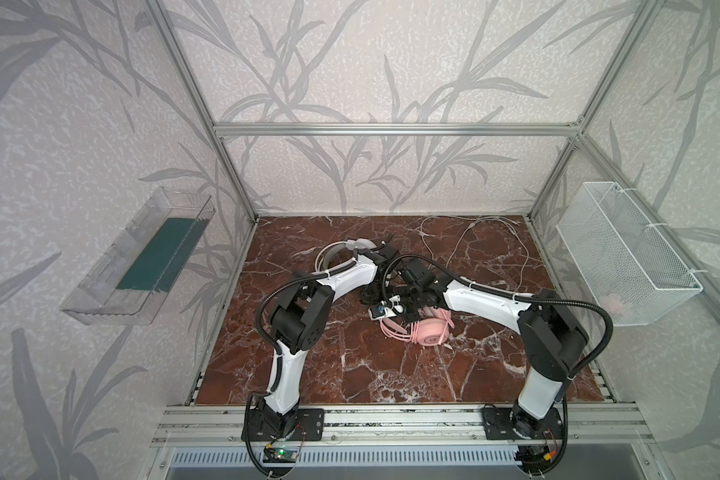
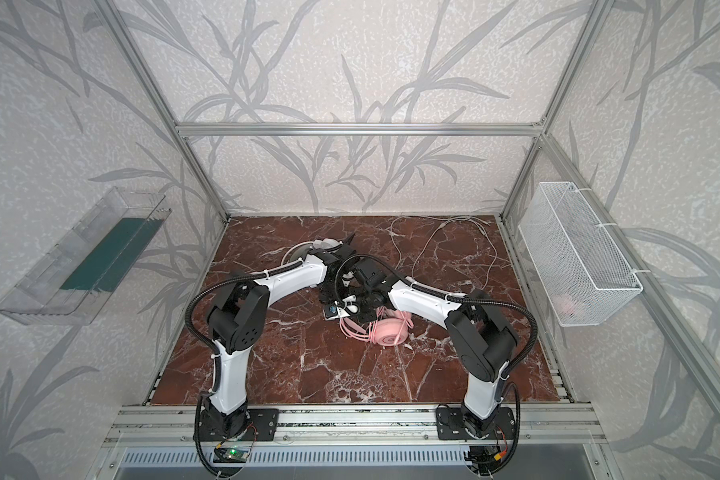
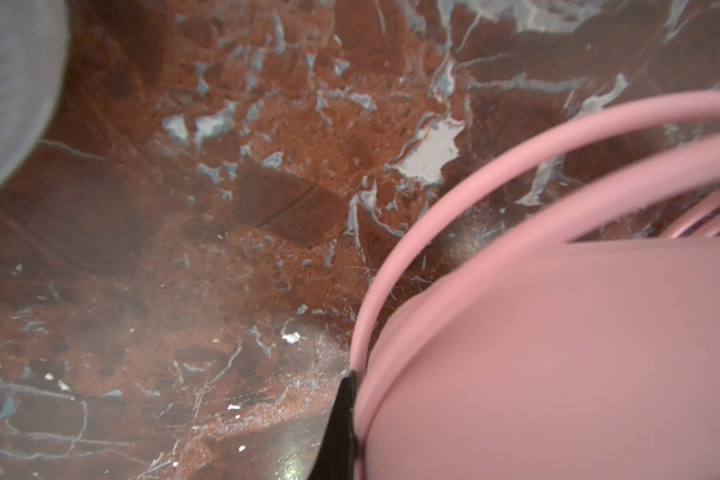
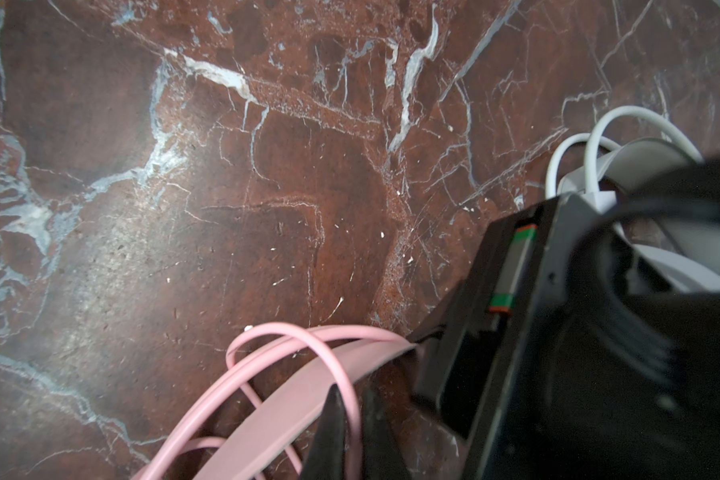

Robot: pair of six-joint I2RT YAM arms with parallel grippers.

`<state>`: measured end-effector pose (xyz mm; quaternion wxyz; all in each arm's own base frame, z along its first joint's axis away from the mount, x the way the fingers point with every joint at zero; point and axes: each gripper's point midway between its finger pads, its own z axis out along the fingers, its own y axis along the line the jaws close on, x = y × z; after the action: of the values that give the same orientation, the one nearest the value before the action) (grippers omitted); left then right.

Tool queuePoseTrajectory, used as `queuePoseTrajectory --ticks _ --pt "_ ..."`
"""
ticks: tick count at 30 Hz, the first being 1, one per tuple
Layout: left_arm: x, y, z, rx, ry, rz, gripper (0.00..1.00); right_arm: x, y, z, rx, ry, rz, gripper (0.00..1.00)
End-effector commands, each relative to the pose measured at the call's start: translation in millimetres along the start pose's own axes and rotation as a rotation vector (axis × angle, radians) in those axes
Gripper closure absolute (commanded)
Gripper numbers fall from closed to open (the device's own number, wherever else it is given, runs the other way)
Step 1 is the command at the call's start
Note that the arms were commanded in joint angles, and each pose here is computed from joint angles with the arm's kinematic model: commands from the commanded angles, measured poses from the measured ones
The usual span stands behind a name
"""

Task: Wrap the headphones

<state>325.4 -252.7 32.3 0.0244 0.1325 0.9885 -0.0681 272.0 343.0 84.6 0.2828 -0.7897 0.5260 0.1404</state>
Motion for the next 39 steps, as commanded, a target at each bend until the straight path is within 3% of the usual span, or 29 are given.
queuePoseTrajectory --ticks 1,5,11,16,30,39 --pt "5.2 -8.6 -1.6 0.035 0.021 0.007 1.0 14.9 12.6 -4.5 -0.04 0.064 0.02 0.97" --pt "5.2 -8.6 -0.3 0.035 0.027 0.014 1.0 31.1 12.2 -15.9 -0.023 0.103 0.061 0.96" --pt "4.9 -7.7 -0.6 0.029 0.03 0.011 1.0 56.2 23.4 -24.0 -0.105 0.221 0.094 0.96" --pt "8.8 -3.7 -0.1 0.014 0.037 0.006 1.0 63.4 26.4 -29.8 -0.112 0.265 0.101 0.91" --pt "9.4 -1.8 -0.6 0.015 0.043 0.0 1.0 57.1 22.8 -35.1 -0.082 0.245 0.151 0.65" --pt "9.8 0.1 1.1 0.015 0.051 -0.01 1.0 31.2 7.7 -55.8 0.019 0.144 0.123 0.4"
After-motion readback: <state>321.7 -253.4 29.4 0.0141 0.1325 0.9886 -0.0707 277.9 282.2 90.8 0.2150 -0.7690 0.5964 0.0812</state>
